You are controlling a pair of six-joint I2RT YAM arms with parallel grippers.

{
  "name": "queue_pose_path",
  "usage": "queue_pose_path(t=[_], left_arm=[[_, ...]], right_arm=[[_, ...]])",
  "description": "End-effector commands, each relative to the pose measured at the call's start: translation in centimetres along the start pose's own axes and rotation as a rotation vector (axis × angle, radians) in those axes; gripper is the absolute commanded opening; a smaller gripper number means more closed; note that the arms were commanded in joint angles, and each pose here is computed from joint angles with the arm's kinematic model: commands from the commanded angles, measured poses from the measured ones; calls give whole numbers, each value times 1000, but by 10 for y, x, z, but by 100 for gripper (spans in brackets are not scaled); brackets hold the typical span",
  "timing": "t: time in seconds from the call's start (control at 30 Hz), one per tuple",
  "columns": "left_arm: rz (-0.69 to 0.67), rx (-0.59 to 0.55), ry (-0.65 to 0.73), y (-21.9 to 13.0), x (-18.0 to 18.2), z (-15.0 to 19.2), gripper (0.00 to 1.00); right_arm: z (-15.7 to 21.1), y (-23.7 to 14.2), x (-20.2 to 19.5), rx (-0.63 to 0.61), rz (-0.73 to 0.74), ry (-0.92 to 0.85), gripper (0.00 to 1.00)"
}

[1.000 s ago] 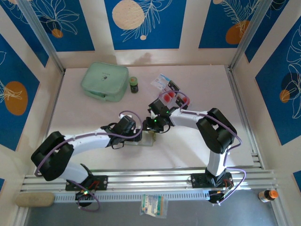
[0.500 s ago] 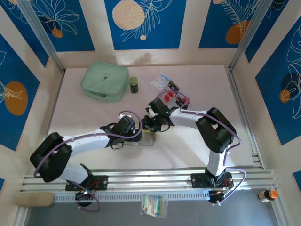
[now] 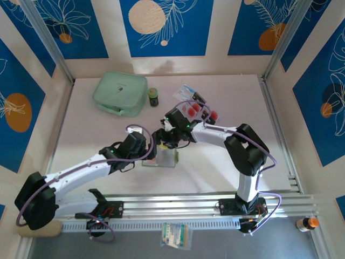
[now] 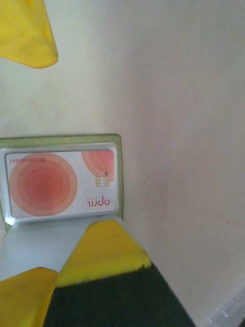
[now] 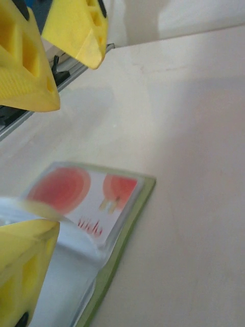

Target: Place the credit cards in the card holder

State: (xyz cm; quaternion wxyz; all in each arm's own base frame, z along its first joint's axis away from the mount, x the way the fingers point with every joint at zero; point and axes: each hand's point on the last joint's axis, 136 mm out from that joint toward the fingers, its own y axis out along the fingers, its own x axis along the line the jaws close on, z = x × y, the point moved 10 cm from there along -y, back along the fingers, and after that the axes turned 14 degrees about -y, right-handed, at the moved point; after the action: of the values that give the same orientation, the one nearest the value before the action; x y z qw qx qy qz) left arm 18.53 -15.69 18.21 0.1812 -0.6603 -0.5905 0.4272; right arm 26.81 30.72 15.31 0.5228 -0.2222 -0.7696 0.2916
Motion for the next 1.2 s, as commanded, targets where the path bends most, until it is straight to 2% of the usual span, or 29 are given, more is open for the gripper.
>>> queue_pose_path(t=[0.0, 0.2, 0.4, 0.77, 1.17], left_arm=[[-45, -59, -15, -8, 10, -2, 100], [-41, -89, -31, -16, 18, -2, 100], [-45, -83, -36, -16, 23, 1, 100], [-63, -40, -31, 8, 27, 14, 100], [-151, 10, 23, 43, 22, 19, 100]], right_arm=[[5, 19, 5, 70, -4, 16, 58], [-3, 44, 10, 99, -1, 14, 59], [-7, 54, 9, 114, 0, 23, 59], [-12, 43, 9, 83, -23, 39, 59], [-19, 22, 11, 41, -53, 38, 59]])
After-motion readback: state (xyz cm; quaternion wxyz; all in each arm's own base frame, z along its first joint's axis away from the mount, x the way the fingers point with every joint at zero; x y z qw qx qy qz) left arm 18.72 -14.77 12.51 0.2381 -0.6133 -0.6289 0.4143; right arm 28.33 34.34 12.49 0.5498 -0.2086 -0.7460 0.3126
